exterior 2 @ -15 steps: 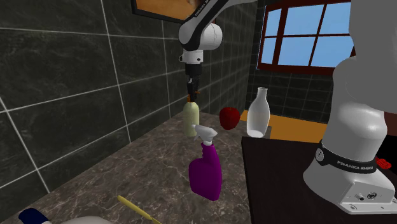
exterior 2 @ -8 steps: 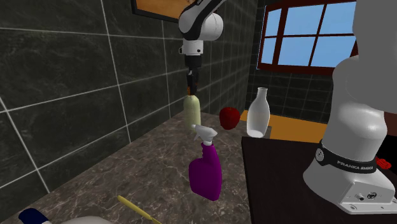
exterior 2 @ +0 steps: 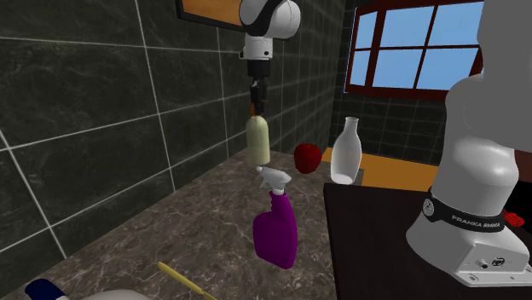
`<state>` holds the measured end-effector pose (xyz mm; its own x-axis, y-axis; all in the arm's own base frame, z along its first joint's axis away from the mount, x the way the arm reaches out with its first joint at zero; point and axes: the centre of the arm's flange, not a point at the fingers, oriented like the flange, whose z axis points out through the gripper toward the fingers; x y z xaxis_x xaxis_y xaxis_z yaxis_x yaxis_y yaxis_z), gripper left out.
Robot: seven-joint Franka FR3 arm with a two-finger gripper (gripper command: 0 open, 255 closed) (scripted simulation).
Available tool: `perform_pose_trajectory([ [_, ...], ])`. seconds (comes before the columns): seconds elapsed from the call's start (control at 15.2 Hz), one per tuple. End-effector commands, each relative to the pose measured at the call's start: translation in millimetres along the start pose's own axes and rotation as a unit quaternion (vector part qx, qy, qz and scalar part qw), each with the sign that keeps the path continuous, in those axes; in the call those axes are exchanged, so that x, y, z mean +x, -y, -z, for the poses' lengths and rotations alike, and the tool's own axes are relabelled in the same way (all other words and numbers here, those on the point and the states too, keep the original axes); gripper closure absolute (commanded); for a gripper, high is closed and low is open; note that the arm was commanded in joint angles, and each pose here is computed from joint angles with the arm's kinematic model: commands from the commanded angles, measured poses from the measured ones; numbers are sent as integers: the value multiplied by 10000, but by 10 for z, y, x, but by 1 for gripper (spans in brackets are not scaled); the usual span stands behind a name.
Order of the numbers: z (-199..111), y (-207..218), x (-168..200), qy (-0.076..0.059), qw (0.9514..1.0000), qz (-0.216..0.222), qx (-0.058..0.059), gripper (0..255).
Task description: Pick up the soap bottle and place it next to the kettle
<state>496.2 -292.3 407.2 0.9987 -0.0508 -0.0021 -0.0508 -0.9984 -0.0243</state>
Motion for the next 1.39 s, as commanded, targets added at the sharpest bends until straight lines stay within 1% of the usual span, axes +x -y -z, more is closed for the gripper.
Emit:
perform_pose_trajectory([
  [0.0, 102, 2, 2, 0, 10000, 0, 0, 255],
  [1.32, 1157, 28, -1, 0, 10000, 0, 0, 255],
])
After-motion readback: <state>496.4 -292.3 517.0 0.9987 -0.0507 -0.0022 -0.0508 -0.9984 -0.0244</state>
